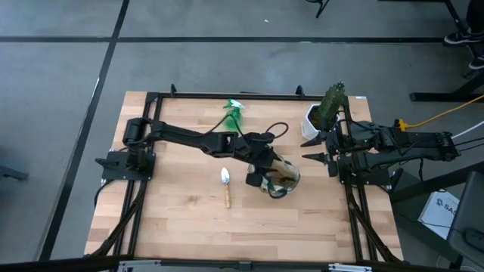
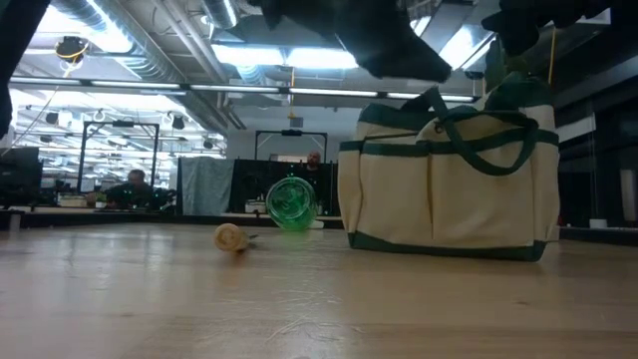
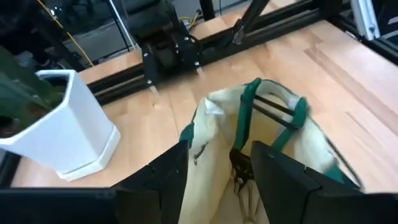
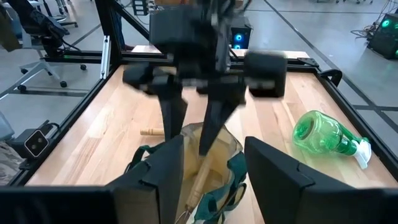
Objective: Pick & Place Garden tools in Gardening bag
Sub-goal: Put the brown trowel into the light brown gardening bag
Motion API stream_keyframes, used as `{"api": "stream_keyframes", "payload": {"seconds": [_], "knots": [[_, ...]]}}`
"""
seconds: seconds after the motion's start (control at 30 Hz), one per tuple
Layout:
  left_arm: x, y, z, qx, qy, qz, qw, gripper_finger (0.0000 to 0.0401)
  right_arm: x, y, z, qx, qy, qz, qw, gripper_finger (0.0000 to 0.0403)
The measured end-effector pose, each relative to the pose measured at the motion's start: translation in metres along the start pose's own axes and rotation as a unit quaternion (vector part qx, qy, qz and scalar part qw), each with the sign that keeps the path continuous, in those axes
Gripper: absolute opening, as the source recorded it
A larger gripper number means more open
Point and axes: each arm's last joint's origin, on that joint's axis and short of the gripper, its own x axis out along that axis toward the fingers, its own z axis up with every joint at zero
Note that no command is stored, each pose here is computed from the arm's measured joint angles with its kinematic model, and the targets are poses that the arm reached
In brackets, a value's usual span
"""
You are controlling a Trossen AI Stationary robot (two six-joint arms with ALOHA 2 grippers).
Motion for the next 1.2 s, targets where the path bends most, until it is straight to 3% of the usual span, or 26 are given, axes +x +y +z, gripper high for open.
{"api": "stream_keyframes", "payload": {"seconds": [0.2,0.4,0.6,0.73,0.93,1.2], "knots": [[-0.035,-0.003,0.003,-0.030,0.075,-0.025,0.996,0.0167,0.000,0.000,0.000,0.000,0.000,0.000,1.000,0.0172],[-0.060,-0.012,-0.003,-0.095,0.163,-0.059,0.980,0.0162,0.000,0.000,0.000,0.000,0.001,0.000,1.000,0.0172],[-0.065,-0.028,-0.012,-0.108,0.228,-0.082,0.964,0.0162,0.000,0.000,-0.001,0.000,0.003,0.000,1.000,0.0172],[-0.062,-0.040,-0.031,-0.110,0.267,-0.087,0.953,0.0164,0.000,0.000,-0.001,0.000,0.003,0.000,1.000,0.0172],[-0.062,-0.050,-0.062,-0.142,0.305,-0.094,0.937,0.0156,0.000,0.000,-0.001,0.000,0.003,0.000,1.000,0.0172],[-0.061,-0.075,-0.085,-0.141,0.281,-0.131,0.940,0.0146,0.000,0.000,-0.001,0.000,0.004,0.000,1.000,0.0172]]}}
